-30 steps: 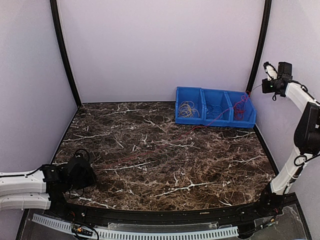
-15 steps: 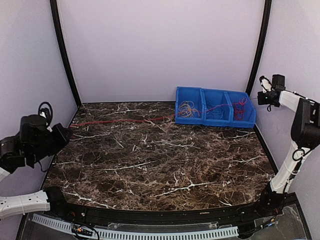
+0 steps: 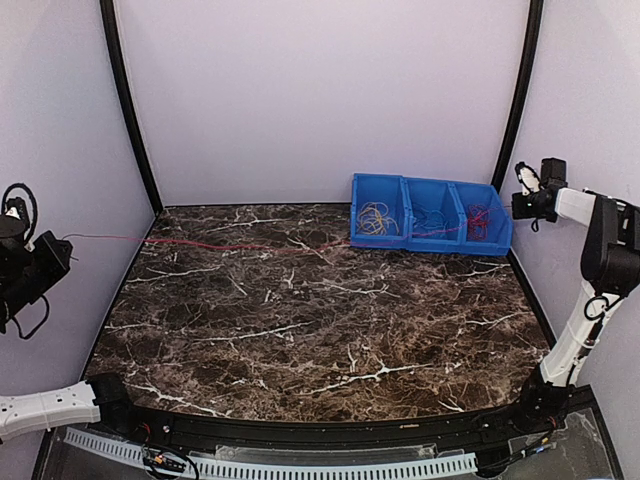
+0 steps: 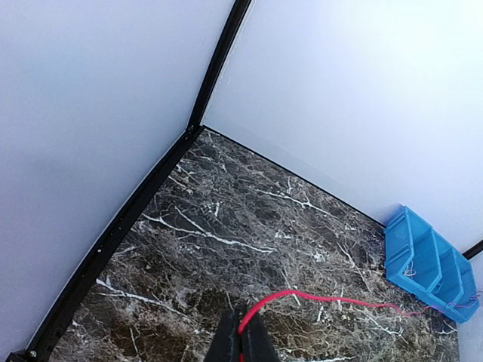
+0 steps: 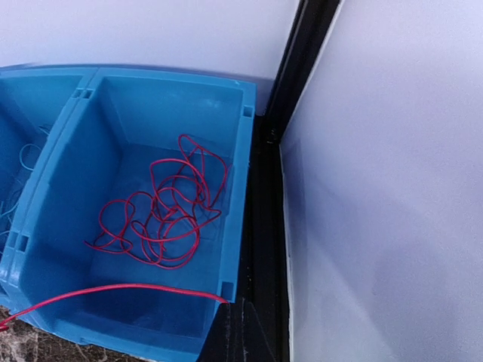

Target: Untangle the cables

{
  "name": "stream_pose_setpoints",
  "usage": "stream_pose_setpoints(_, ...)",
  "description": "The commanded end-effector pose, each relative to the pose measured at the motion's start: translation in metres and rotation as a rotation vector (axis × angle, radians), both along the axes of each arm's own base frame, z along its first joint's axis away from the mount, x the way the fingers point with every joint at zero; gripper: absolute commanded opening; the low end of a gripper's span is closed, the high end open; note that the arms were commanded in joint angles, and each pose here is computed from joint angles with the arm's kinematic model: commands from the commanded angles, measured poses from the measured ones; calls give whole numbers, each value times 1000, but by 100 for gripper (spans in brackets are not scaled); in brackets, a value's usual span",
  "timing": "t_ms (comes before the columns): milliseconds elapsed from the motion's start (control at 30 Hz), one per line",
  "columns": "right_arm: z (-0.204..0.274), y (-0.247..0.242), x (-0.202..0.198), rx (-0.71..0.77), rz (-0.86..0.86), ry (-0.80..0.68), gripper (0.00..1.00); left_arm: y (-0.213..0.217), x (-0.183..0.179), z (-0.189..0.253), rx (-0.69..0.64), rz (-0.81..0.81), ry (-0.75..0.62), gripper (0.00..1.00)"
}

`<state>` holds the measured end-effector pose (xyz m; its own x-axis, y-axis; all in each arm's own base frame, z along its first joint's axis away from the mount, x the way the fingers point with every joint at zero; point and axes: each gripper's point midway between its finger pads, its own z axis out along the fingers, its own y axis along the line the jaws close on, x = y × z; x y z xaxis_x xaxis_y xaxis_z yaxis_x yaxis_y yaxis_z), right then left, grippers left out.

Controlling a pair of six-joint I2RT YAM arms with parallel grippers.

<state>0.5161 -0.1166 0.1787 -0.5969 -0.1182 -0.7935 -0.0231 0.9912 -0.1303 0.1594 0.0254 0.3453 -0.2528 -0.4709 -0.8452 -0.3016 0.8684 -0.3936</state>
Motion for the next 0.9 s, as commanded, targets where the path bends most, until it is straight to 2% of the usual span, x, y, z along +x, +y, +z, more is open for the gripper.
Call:
stream_pose_setpoints(0, 15, 32, -2, 72, 153, -52, 0, -11, 7, -13, 109, -74, 23, 0)
stream_pose_setpoints(33, 15, 52, -7, 99, 223, -50, 0, -33, 15, -11, 68, -156, 0, 0)
stream_pose_setpoints(67, 15, 73, -15, 118, 301, -43, 0, -48, 22, -28, 127, -222, 31, 0)
stream_pose_setpoints(133, 7, 118, -37, 144, 442, 4, 0, -90, 38, -37, 101, -366, 12, 0)
stream_pose_setpoints(167, 11, 141, -51, 145, 519, 5, 0, -106, 43, -56, 114, -415, 64, 0)
stream_pose_setpoints(300, 8, 224, -112, 187, 773, 49, 0, -131, 59, -83, 143, -458, 129, 0)
stream_pose_setpoints(400, 14, 271, -153, 192, 923, 61, 0, -129, 66, -92, 182, -428, 147, 0)
stream_pose_setpoints(500, 26, 291, -173, 214, 984, 52, 0, -119, 68, -94, 224, -374, 143, 0)
stream_pose_setpoints(633, 43, 301, -178, 262, 1034, 40, 0, -125, 71, -100, 221, -396, 128, 0)
stream_pose_setpoints(700, 60, 307, -177, 294, 1058, 14, 0, -140, 74, -107, 193, -454, 116, 0)
stream_pose_setpoints(867, 101, 330, -188, 338, 1171, -52, 0, -209, 91, -98, 23, -665, -17, 0)
